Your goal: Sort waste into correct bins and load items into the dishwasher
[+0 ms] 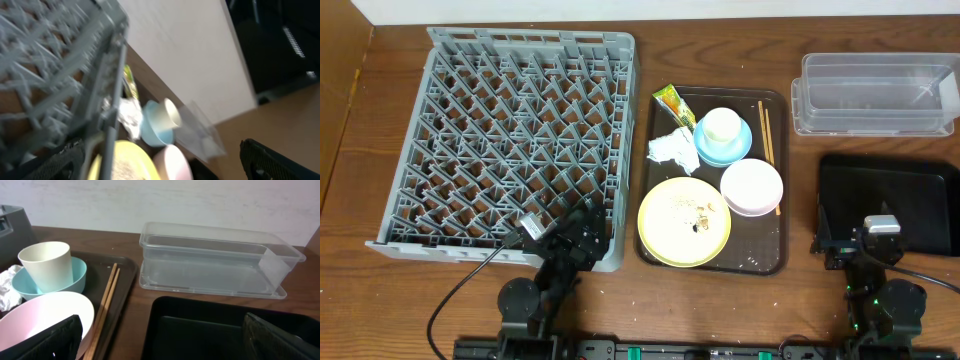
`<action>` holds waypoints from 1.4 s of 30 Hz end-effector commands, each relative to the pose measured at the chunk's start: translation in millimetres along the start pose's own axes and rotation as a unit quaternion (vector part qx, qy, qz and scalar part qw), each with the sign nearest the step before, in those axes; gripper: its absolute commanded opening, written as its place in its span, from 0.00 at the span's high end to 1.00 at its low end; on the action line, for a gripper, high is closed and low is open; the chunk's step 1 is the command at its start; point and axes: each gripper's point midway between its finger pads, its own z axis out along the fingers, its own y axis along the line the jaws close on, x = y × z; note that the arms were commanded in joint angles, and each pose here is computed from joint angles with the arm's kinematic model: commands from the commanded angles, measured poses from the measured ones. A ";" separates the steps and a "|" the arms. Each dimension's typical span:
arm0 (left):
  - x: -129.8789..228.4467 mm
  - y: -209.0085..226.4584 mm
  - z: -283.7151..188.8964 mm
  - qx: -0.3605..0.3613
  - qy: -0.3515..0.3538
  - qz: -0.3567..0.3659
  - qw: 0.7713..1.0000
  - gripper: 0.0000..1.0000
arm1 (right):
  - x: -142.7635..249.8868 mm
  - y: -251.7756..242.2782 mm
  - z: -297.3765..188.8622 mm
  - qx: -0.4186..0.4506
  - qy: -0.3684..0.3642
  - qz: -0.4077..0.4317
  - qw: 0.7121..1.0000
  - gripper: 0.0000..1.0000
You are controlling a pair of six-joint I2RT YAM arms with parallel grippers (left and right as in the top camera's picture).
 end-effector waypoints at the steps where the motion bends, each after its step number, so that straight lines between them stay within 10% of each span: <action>1: 16.0 -14.2 -0.5 0.045 0.045 -0.030 0.998 0.00 | 0.9 -2.5 -0.2 0.006 0.001 -0.002 1.000 0.01; 9: -11.8 -73.1 -12.8 0.124 0.005 0.074 0.990 0.00 | 0.9 -2.5 -0.2 0.006 0.001 -0.002 1.000 0.01; 21: -33.8 -90.1 14.1 -0.031 0.147 0.184 0.971 0.00 | 0.9 -2.5 -0.2 0.006 0.001 -0.002 1.000 0.01; 35: 15.4 -65.6 50.4 -0.244 0.400 0.305 0.830 0.00 | 0.9 -2.5 -0.2 0.006 0.001 -0.002 1.000 0.01; 42: 9.7 -69.2 50.4 -0.260 0.379 0.343 0.819 0.00 | 0.9 -2.5 -0.2 0.006 0.001 -0.002 1.000 0.01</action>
